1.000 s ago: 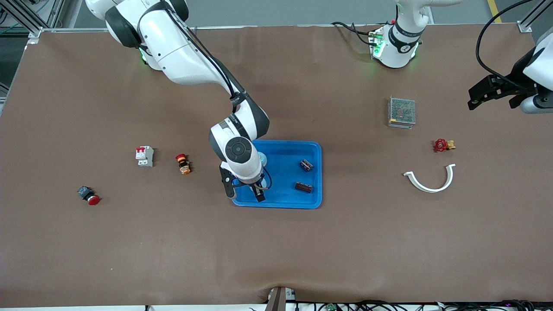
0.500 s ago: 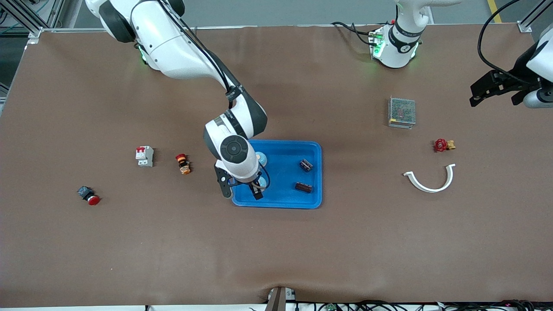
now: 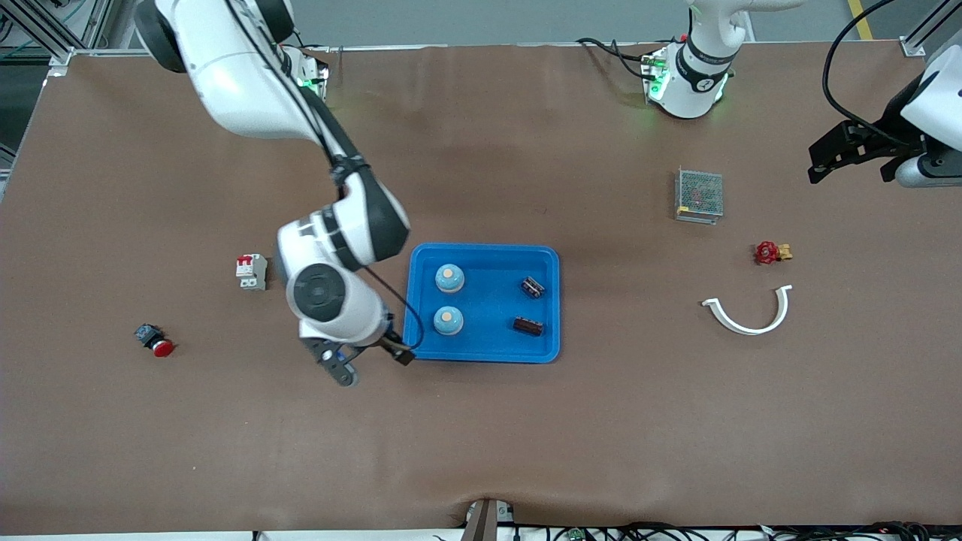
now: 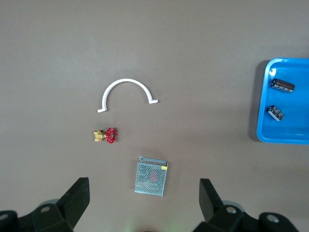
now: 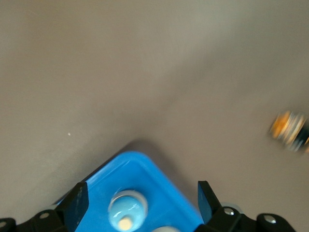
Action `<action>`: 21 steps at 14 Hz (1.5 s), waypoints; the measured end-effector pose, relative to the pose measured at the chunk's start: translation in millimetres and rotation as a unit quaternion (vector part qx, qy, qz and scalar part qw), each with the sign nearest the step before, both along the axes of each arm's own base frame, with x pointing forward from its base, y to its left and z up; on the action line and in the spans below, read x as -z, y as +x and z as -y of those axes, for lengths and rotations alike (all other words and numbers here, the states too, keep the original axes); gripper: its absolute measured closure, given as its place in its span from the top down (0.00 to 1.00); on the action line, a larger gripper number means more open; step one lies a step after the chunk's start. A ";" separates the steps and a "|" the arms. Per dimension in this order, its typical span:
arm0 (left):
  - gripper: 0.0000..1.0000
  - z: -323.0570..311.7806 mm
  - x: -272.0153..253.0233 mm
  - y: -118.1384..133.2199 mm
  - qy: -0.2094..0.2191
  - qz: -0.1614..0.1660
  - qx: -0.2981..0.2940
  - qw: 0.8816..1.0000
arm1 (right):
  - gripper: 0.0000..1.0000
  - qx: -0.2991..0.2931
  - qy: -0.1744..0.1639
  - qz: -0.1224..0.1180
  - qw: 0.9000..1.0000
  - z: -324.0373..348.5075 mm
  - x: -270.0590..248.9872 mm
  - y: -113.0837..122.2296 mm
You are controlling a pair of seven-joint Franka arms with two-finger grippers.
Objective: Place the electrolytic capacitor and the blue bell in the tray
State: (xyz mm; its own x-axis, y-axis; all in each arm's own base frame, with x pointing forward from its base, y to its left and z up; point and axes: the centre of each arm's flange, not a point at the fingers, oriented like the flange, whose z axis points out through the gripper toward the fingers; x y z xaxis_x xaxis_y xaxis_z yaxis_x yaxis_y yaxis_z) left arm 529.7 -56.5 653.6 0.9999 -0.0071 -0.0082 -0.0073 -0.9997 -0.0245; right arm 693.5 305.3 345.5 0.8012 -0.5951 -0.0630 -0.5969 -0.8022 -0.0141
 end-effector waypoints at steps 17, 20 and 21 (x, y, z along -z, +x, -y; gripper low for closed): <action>1.00 2.2 6.6 -0.9 0.001 -0.009 0.002 1.000 | 1.00 -0.336 0.015 0.004 0.942 293.0 -52.5 37.3; 1.00 2.4 6.5 -0.8 0.001 -0.008 0.002 1.000 | 1.00 -0.339 0.021 -0.007 0.941 337.4 -40.3 33.0; 1.00 2.4 6.5 -0.8 0.001 -0.008 0.002 1.000 | 1.00 -0.336 0.023 -0.009 0.941 351.7 -37.2 31.2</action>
